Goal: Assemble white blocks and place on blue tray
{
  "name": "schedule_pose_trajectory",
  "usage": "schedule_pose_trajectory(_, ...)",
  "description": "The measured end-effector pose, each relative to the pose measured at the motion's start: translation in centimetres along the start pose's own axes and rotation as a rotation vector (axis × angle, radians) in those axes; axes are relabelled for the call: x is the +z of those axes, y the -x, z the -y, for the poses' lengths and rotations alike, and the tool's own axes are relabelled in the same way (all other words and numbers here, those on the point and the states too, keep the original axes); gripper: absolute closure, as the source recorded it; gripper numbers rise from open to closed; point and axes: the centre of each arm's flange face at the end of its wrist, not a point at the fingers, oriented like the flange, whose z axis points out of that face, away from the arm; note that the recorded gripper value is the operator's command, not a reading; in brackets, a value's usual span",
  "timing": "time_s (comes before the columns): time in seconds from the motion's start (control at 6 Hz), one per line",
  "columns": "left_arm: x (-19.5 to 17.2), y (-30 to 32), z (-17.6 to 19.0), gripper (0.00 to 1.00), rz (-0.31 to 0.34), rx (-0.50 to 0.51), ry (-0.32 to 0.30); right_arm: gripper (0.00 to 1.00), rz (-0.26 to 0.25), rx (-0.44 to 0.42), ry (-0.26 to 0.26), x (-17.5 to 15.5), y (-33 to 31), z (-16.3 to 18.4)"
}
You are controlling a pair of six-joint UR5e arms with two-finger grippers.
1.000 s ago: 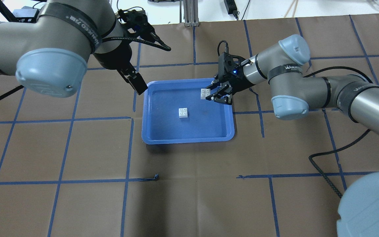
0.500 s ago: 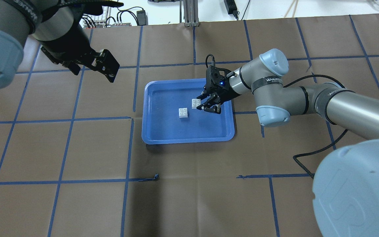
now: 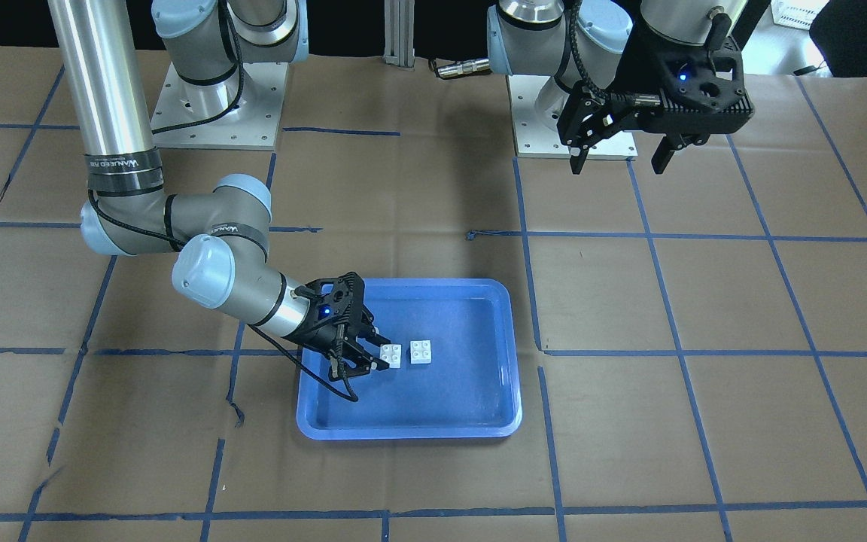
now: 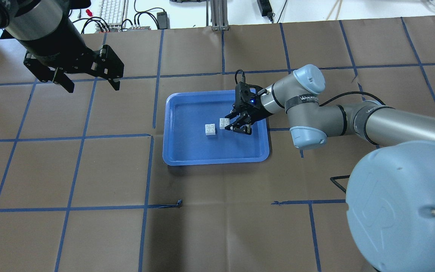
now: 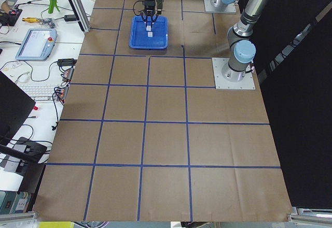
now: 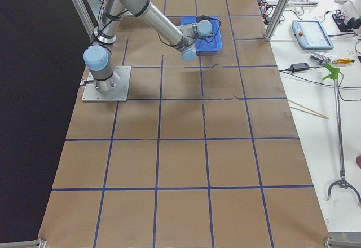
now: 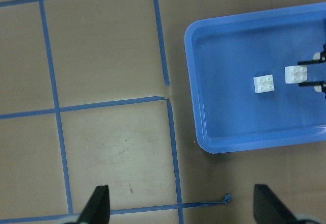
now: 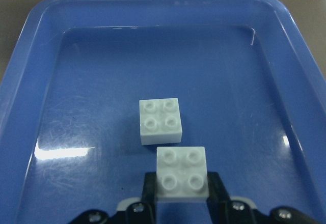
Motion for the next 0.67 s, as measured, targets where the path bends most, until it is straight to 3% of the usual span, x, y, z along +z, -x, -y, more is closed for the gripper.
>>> schedule_pose_trajectory(0.67,-0.11,0.15,-0.44,0.01,0.004,-0.007,0.004,0.74,0.02,0.001,-0.003,1.39,0.46,0.21)
